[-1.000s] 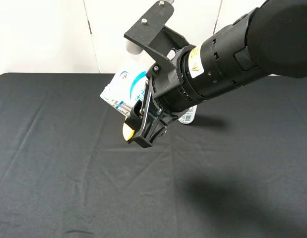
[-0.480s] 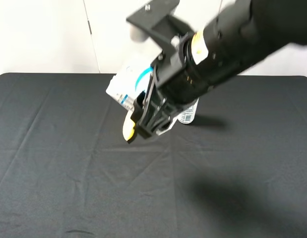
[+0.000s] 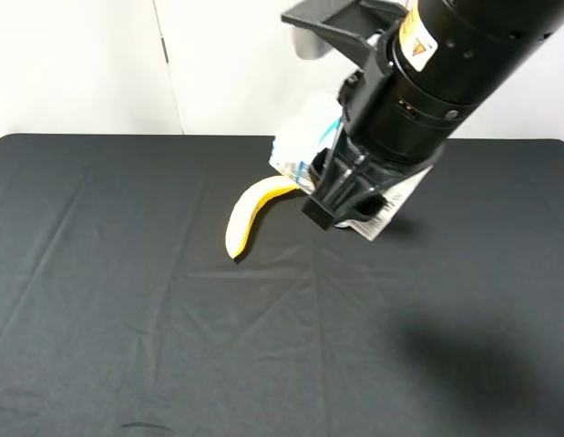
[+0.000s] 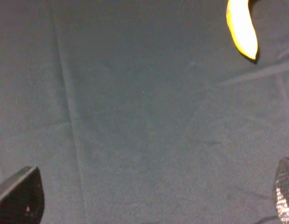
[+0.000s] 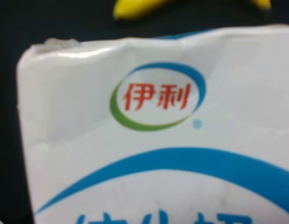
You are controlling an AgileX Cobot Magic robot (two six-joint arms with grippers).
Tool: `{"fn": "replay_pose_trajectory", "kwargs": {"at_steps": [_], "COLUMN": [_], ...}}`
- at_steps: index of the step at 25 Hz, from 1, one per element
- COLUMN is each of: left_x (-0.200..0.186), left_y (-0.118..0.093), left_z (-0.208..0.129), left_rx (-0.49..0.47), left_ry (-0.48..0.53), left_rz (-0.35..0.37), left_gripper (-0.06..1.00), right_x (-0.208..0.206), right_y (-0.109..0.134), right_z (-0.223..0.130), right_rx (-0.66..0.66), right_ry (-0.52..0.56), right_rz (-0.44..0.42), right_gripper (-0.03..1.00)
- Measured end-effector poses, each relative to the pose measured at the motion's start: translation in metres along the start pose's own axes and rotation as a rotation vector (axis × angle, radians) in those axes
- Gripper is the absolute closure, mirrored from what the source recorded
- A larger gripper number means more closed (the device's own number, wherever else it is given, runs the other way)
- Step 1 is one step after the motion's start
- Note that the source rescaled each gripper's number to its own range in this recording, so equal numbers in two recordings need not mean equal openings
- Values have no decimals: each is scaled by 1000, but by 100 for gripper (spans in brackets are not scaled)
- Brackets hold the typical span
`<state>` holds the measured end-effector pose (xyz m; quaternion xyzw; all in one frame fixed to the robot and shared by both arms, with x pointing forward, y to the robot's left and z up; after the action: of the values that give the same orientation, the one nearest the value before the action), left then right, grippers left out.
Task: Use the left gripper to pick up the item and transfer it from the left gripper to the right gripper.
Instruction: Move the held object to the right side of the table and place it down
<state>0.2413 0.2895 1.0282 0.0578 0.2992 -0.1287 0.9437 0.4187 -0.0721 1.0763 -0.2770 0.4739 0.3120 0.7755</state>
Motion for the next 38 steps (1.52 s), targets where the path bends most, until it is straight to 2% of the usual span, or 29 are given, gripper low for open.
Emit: {"fn": "replay_pose_trajectory", "kwargs": {"at_steps": [4, 8, 11, 16, 22, 27, 32, 38], "left_x": [0, 0, 0, 1, 1, 1, 1, 1], "left_y": [0, 0, 0, 1, 1, 1, 1, 1], "left_z": [1, 1, 1, 1, 1, 1, 1, 1], "left_rx": [0, -6, -31, -72, -76, -76, -76, -76], "left_ry": [-6, -6, -5, -2, -2, -2, -2, -2], "left_rz": [1, 10, 45, 103, 108, 108, 108, 108], "left_gripper": [-3, -3, -3, -3, -3, -3, -3, -3], "right_x": [1, 9, 21, 42, 58, 69, 81, 110], "right_y": [-13, -44, -69, -99, -126, -152, -171, -178], "right_z": [-4, -11, -26, -50, -78, -110, -126, -130], "right_rx": [91, 218, 313, 444, 527, 655, 770, 798], "right_ry": [35, 67, 113, 137, 148, 158, 172, 214], "right_rz": [-28, -79, -105, -92, -86, -114, -110, -88], "right_gripper": [96, 96, 96, 96, 96, 96, 96, 96]}}
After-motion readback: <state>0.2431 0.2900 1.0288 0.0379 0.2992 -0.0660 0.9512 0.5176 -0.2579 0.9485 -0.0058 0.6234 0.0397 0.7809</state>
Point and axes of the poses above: a point on each arm's last joint axis where the gripper is mounted, x pointing out along that axis toward the gripper, y along the wrist's bending axis when the last joint is at zero, z = x × y, the point moved 2 cm from there along x, pointing out along that axis toward the gripper, and after that the axes turned 3 degrees about x, right-handed, at the moved point
